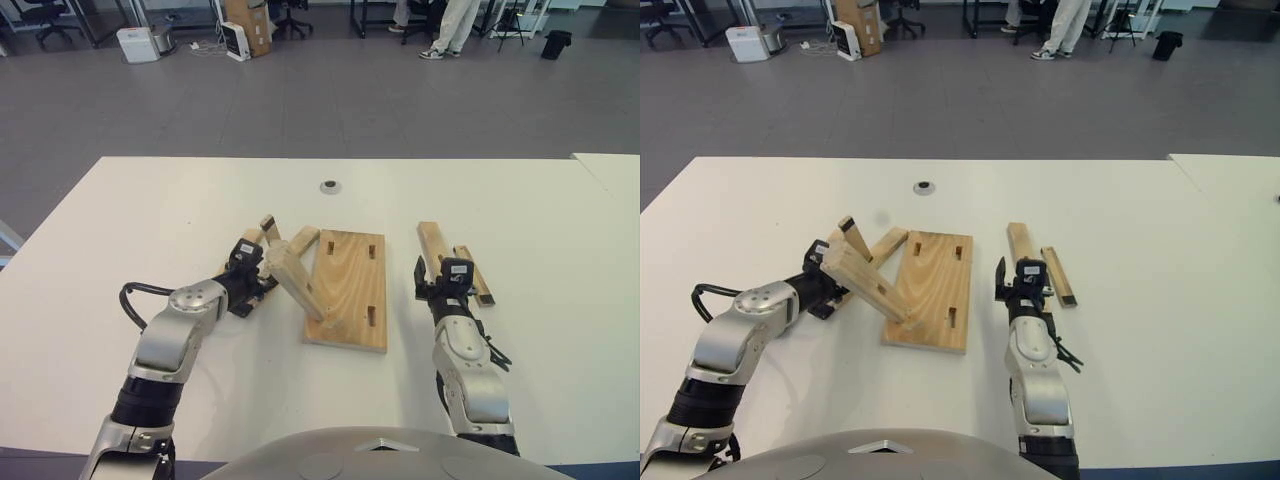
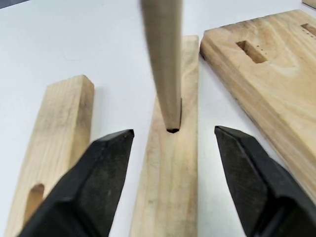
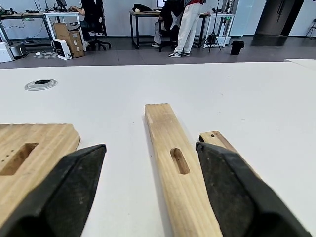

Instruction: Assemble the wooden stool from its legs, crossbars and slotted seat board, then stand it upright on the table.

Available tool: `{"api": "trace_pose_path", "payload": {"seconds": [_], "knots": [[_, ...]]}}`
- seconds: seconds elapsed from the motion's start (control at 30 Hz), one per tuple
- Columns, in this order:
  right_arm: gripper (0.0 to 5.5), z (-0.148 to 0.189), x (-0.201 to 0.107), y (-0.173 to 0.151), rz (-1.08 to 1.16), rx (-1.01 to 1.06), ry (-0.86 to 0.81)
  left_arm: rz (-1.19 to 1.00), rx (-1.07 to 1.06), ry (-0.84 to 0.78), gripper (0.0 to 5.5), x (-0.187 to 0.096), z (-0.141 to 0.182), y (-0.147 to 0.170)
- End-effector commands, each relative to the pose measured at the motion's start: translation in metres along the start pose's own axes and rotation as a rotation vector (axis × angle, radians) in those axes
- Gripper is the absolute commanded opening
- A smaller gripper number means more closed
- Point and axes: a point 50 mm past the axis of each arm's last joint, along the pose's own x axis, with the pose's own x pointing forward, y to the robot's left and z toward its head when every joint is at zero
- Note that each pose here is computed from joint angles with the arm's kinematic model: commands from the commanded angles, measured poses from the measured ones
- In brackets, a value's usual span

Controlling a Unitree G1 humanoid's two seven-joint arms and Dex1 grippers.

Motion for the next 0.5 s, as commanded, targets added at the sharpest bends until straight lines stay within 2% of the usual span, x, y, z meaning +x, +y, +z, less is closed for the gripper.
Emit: {"api": "trace_pose_path", "payload": {"seconds": [0.03, 0.23, 0.37, 0.5], "knots": [[3.43, 0.000, -0.006, 0.003, -0.017, 0.032, 0.004, -0.027, 0.038, 0.035, 3.00, -0.010, 0.000, 0.000], [3.43, -0.001, -0.007, 0.001, -0.024, 0.030, 0.008, -0.017, 0.091, 0.074, 3.00, -0.011, -0.009, 0.006], [3.43, 0.004, -0.005, 0.002, -0.012, 0.027, -0.018, -0.004, 0.113, 0.112, 3.65, -0.012, -0.020, 0.018], [3.43, 0.004, -0.005, 0.002, -0.020, 0.023, -0.011, -0.024, 0.149, 0.171, 3.65, -0.012, -0.027, 0.022]]}}
